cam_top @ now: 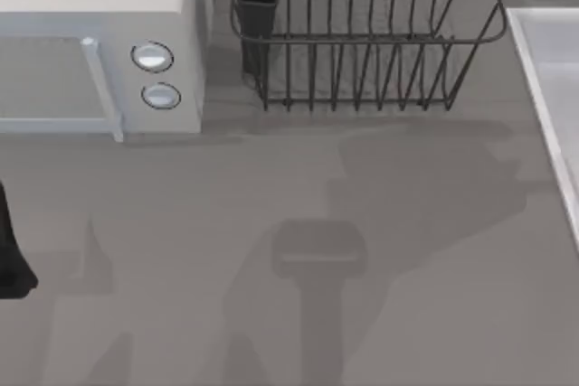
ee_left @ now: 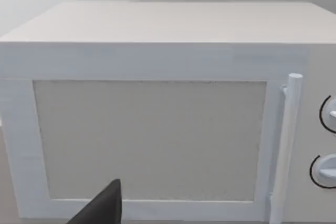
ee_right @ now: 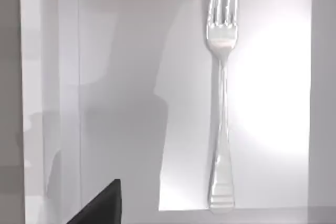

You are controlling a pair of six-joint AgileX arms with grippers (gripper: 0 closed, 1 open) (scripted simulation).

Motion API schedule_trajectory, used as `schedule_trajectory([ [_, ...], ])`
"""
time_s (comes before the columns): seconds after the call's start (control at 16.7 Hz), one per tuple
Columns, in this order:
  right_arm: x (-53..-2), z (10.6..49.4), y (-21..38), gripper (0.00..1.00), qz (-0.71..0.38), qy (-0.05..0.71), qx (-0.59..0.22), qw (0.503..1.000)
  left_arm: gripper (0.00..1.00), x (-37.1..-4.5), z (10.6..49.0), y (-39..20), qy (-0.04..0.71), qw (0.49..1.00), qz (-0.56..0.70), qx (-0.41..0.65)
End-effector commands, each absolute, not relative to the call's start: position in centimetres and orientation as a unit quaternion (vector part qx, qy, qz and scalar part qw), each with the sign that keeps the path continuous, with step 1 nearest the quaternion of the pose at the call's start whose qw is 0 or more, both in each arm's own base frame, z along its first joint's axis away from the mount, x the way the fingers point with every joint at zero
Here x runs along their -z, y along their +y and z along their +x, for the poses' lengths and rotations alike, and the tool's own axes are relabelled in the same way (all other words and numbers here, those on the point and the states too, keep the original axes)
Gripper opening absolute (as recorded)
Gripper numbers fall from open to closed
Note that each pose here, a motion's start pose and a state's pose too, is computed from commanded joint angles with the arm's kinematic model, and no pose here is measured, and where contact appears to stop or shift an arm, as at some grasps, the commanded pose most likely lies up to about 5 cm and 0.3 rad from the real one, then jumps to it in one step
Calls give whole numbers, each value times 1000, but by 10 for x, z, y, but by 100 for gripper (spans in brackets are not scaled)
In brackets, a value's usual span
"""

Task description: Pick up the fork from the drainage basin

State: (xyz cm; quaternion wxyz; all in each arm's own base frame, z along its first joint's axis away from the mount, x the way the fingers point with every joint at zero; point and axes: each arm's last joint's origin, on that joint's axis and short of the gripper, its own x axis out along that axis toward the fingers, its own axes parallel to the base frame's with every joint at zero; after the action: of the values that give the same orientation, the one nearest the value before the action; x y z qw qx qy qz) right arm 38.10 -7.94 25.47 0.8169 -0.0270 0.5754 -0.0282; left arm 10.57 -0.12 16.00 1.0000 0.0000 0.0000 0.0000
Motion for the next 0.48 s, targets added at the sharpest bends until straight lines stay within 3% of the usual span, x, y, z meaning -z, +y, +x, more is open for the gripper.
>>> schedule_trajectory([
  [0.24, -205, 428, -105, 100, -12, 654, 16, 756, 100, -160, 106, -1, 0, 1000, 0, 0],
  [0.48, -167, 449, -120, 100, 1, 699, 6, 715, 100, -160, 106, -1, 0, 1000, 0, 0],
])
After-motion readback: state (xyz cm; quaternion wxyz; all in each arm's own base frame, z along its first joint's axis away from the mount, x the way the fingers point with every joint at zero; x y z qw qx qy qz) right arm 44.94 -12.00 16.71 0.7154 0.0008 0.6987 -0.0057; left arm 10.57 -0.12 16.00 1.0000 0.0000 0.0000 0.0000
